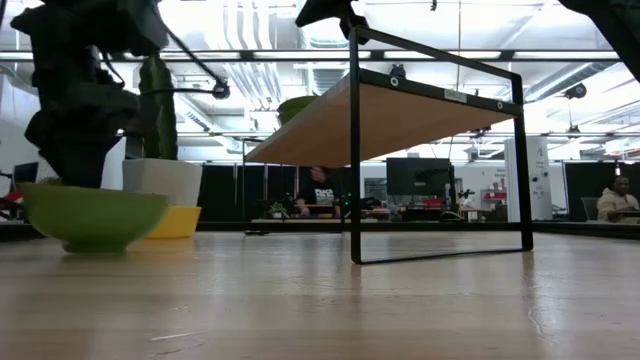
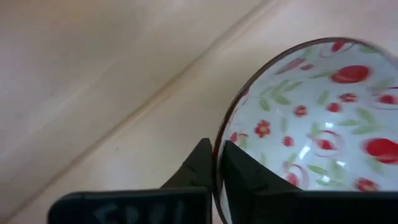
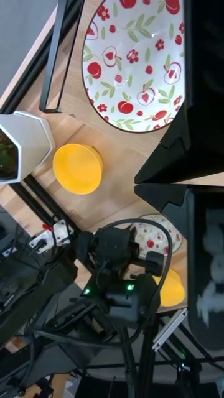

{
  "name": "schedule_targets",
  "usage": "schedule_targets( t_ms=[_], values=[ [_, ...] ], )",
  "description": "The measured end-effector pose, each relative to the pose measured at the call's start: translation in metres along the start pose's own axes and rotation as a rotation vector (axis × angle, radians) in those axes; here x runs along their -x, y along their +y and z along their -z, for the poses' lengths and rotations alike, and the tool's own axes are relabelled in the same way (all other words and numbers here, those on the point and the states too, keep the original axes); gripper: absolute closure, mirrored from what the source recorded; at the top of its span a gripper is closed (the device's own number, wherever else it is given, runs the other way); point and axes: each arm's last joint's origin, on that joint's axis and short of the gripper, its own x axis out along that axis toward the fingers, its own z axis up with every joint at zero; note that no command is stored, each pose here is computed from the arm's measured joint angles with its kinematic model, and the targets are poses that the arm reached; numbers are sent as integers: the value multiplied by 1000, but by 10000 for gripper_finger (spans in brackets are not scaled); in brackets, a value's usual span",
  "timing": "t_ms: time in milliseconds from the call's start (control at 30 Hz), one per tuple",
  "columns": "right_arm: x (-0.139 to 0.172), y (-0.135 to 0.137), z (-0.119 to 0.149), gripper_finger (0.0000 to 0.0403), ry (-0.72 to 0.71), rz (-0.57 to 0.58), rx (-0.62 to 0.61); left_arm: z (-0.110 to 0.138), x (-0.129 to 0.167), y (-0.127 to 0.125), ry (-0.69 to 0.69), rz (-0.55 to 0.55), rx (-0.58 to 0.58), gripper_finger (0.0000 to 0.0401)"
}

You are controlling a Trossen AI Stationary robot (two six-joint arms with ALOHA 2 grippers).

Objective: Pick & Place Mini bowls
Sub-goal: Stack the white patterned bowl on the stacked white patterned bowls on the shelf

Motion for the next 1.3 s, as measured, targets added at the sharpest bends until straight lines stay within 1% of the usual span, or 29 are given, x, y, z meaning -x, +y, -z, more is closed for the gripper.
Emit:
schedule_targets(
  t_ms=[167,300,400,567,667,800,967,1133,1300],
  values=[
    [0,0,0,394,-2,-1,0,-2,2,-1,-24,30,-10,392],
    [3,1,0,394,-6,-3,5,-4,10,4,-66,55,71,397],
    [8,3,0,394,-18,-8,9,-4,19,10,-112,61,104,399],
    [17,5,-1,394,-36,-18,13,-4,36,18,-157,156,169,399],
    [25,7,-1,394,-51,-27,23,-5,50,21,-211,228,199,400],
    [43,11,-1,394,-87,-41,46,-6,66,28,-263,301,257,400],
    [63,14,0,394,-130,-48,62,-10,90,33,-331,397,302,400],
    [76,16,2,394,-148,-53,87,-20,122,30,-417,482,284,400],
    [85,17,5,394,-150,-49,118,-35,152,26,-495,509,259,400]
  ],
)
